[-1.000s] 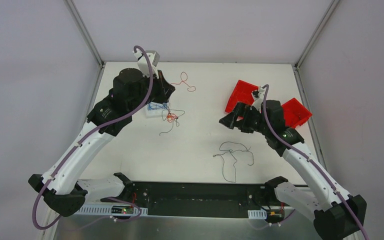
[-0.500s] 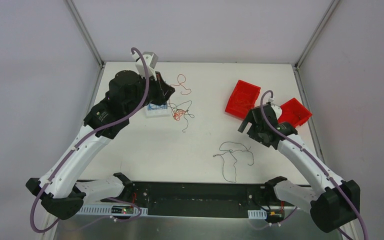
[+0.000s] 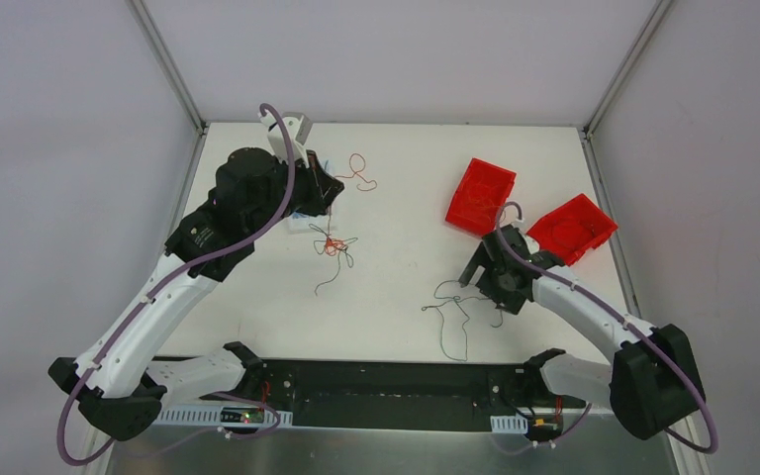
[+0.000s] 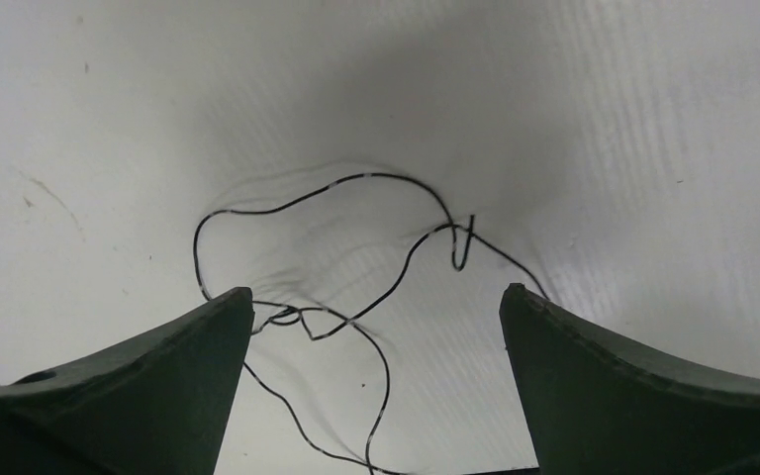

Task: Untangle the cables

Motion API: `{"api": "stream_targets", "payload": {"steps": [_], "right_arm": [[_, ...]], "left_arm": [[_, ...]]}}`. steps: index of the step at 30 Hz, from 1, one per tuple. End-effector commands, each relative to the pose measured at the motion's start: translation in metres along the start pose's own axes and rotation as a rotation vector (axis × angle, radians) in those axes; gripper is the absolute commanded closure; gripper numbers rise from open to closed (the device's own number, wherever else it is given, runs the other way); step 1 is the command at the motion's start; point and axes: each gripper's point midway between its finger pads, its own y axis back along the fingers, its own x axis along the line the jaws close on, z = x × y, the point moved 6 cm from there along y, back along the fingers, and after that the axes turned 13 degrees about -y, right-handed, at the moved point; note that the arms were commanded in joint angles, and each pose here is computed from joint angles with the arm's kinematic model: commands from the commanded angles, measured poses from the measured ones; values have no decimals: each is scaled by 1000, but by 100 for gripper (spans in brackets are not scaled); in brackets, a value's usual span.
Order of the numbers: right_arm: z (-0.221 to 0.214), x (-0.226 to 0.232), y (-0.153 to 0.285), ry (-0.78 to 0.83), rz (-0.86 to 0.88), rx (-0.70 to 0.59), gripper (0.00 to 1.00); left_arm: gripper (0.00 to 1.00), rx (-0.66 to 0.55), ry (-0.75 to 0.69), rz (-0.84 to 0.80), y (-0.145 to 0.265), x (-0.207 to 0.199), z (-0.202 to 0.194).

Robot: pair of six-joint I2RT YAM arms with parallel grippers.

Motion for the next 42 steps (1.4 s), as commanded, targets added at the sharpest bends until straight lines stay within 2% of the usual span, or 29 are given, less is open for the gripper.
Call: {"api": "stream_targets", "payload": {"steps": [1,9,13,18,20,21,23,25,27,30,35,42], "right_arm": [[-11,27,6,15,44,-18,0],[-25,52,-7,197,-14,-56,0],[-33,60,-21,303,-59,-33,0],[-44,60,-36,338,-103,-17,1],[-47,59,-40,341,-117,-11,4],[-48,59,-42,343,-125,-12,8],[-48,57,-46,343,-139,-22,23],[-44,57,-43,347,-138,-48,54],[-40,61,-35,346,-90,-65,76],[-35,72,-17,323,10,-51,98],[-18,92,23,276,235,44,100],[49,98,90,152,437,-25,100]], "left_arm": [[100,-50,0,3,6,1,8],[100,-59,-28,16,8,4,9],[100,-69,-35,37,12,7,9],[100,-78,-51,62,17,11,7],[100,-76,-57,71,18,13,5],[100,-75,-59,73,18,13,4],[100,-71,-63,76,18,14,3],[100,-68,-65,76,19,14,2],[100,-71,-66,76,21,14,2],[100,-66,-68,80,24,15,-1],[100,-55,-56,66,24,14,-6],[100,-43,-43,45,23,11,-11]]}}
